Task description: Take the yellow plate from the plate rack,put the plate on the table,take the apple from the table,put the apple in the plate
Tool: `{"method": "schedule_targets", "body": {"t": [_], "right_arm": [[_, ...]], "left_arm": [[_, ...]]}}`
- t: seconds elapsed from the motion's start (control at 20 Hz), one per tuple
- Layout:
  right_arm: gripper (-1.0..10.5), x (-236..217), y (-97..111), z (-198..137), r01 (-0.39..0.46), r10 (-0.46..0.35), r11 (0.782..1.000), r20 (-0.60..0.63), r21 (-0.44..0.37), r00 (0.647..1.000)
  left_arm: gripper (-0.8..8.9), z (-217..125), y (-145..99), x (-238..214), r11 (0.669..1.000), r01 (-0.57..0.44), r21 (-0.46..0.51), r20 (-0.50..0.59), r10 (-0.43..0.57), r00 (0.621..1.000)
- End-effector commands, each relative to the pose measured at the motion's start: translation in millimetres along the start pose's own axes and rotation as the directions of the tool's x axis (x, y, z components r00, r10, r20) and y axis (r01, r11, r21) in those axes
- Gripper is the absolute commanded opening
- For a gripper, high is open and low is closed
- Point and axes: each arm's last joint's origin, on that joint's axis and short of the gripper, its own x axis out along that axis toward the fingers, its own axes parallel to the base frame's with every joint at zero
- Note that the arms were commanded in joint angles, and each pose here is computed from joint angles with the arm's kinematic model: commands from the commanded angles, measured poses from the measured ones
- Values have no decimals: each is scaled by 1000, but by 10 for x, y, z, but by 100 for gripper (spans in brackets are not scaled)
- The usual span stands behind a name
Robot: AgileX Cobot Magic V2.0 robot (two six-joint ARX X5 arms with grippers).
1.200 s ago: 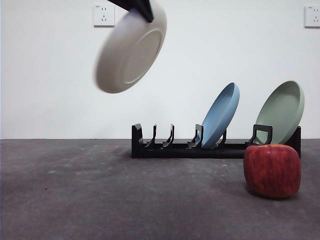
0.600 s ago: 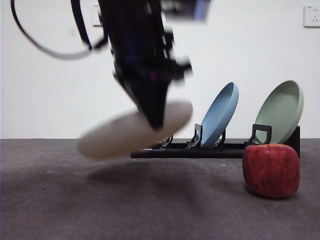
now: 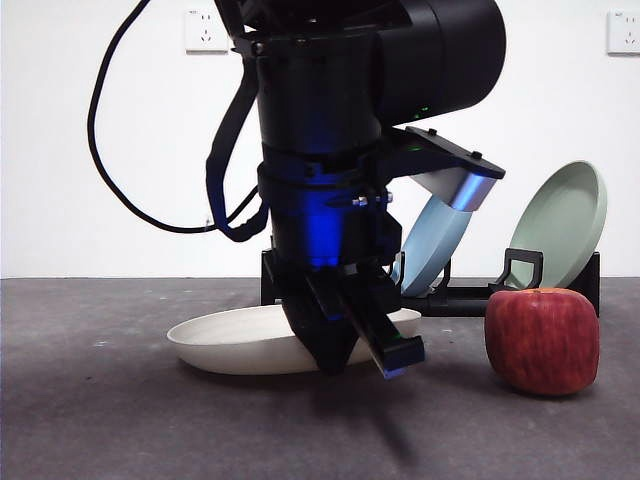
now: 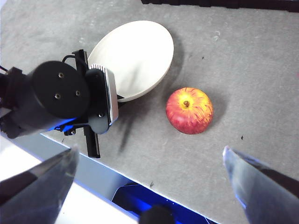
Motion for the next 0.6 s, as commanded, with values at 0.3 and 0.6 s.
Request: {"method": "schedule_targets", "body": {"t": [0.3, 0.6], "right_arm": [[599, -7, 7, 4, -3, 3, 1000, 5, 1, 1000], [599, 84, -54, 78, -1, 2, 1000, -16, 13, 1000]], "left_arm": [[172, -7, -17, -42, 998, 57, -27, 3, -57, 998], [197, 14, 351, -780, 975, 98, -200, 171, -63, 983]]}}
